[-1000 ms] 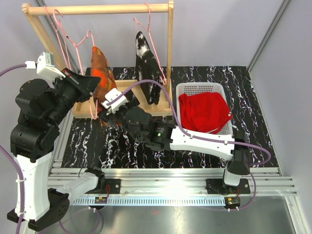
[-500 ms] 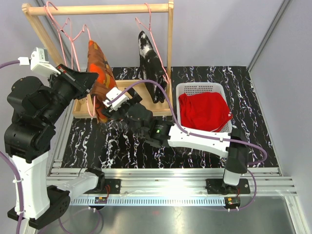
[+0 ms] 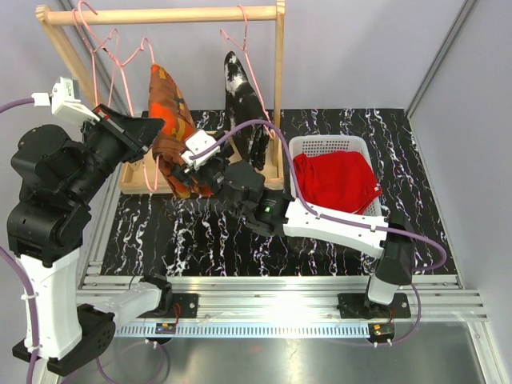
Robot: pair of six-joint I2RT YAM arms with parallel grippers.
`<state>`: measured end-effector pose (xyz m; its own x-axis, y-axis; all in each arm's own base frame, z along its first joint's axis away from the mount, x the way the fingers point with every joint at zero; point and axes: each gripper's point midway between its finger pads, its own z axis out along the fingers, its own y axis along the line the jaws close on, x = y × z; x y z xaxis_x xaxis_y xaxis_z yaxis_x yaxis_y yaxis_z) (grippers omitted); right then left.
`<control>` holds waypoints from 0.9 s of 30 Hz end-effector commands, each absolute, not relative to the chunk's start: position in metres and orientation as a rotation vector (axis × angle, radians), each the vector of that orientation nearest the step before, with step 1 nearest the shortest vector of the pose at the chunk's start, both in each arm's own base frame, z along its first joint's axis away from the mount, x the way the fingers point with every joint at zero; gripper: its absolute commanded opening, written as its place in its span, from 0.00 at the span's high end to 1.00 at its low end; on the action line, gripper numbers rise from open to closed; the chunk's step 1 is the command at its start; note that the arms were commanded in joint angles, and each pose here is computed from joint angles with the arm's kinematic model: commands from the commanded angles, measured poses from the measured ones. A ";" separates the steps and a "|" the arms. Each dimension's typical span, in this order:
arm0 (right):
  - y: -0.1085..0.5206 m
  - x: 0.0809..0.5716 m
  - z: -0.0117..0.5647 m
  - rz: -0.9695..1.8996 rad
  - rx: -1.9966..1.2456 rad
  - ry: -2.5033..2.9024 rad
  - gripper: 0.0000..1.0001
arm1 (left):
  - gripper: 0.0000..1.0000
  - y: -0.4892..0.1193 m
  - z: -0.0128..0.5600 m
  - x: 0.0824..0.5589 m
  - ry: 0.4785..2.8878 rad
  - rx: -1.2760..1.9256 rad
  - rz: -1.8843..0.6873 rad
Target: Remove the trousers from the hanger
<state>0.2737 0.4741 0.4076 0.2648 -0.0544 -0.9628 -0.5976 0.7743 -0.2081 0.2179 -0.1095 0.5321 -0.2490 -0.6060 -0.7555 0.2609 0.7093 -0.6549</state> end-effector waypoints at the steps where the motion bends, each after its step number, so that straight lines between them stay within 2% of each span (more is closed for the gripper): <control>1: 0.472 0.263 0.477 0.496 -0.492 1.082 0.12 | 1.00 -0.116 0.600 0.201 1.371 -0.157 -0.935; 11: 0.484 0.260 0.480 0.429 -0.538 0.984 0.13 | 1.00 -0.122 0.594 0.214 1.416 -0.131 -0.917; 14: 0.489 0.265 0.485 0.375 -0.567 0.985 0.28 | 1.00 -0.125 0.589 0.216 1.431 -0.120 -0.922; 15: 0.487 0.266 0.492 0.348 -0.567 0.977 0.40 | 1.00 -0.126 0.589 0.216 1.433 -0.117 -0.921; 20: 0.485 0.269 0.498 0.289 -0.594 0.968 0.75 | 1.00 -0.125 0.583 0.219 1.456 -0.094 -0.885; 21: 0.481 0.269 0.503 0.291 -0.581 0.968 0.88 | 1.00 -0.126 0.577 0.222 1.477 -0.082 -0.863; 24: 0.467 0.272 0.512 0.275 -0.531 0.980 1.00 | 1.00 -0.124 0.552 0.232 1.557 -0.077 -0.801; 27: 0.443 0.278 0.523 0.254 -0.455 0.996 1.00 | 1.00 -0.114 0.518 0.242 1.629 -0.102 -0.702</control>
<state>0.2778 0.4951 0.4528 0.4933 -0.1187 -0.8617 -0.4923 0.7786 -0.3891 0.2407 -0.1204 0.5034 -0.3174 -0.5010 -0.8051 0.2589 0.7710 -0.5818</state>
